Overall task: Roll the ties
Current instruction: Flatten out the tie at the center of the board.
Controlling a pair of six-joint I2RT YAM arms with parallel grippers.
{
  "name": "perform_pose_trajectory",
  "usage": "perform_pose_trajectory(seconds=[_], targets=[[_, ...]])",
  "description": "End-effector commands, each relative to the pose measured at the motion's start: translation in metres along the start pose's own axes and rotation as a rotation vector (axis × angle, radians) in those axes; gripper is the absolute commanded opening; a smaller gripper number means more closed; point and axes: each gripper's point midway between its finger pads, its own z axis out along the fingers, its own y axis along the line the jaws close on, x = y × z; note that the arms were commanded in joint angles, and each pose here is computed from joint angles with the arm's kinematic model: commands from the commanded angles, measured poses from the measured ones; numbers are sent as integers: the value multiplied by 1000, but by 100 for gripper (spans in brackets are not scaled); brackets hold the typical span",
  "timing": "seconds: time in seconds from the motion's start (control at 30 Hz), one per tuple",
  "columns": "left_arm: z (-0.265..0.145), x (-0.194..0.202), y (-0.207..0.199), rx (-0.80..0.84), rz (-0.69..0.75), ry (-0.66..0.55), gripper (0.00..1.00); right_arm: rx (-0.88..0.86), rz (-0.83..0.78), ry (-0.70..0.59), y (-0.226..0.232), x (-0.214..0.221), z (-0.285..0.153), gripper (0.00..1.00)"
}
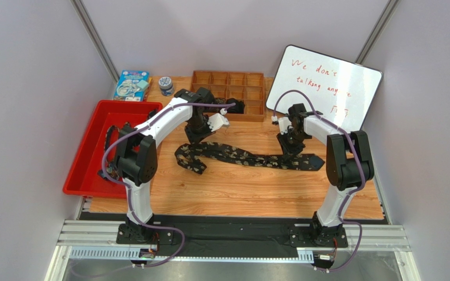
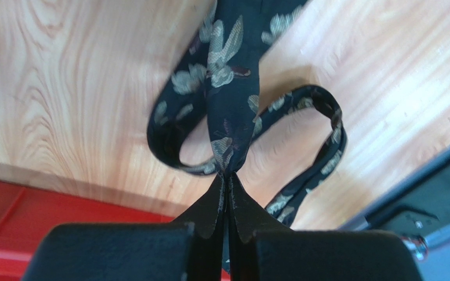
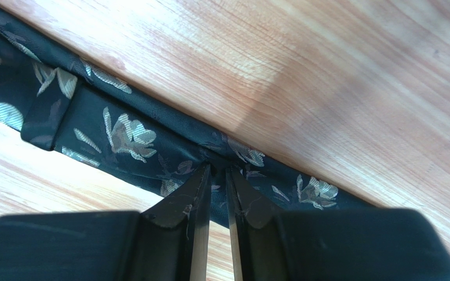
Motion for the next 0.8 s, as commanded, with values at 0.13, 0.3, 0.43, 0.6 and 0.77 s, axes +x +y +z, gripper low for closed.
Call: perform_pose_trajectory(seconds=[0.13, 0.3, 0.43, 0.6, 0.77], targets=[[4, 16, -21, 226, -19, 124, 6, 138, -85, 19, -30, 7, 7, 21], [19, 5, 10, 148, -35, 95, 15, 131, -103, -8, -27, 2, -3, 22], [19, 7, 42, 3, -5, 89, 23, 111, -113, -37, -19, -3, -18, 22], [6, -6, 32, 37, 5, -10, 56, 43, -85, -90, -3, -17, -46, 27], [-23, -44, 17, 52, 44, -258, 79, -27, -40, -66, 10, -16, -48, 31]])
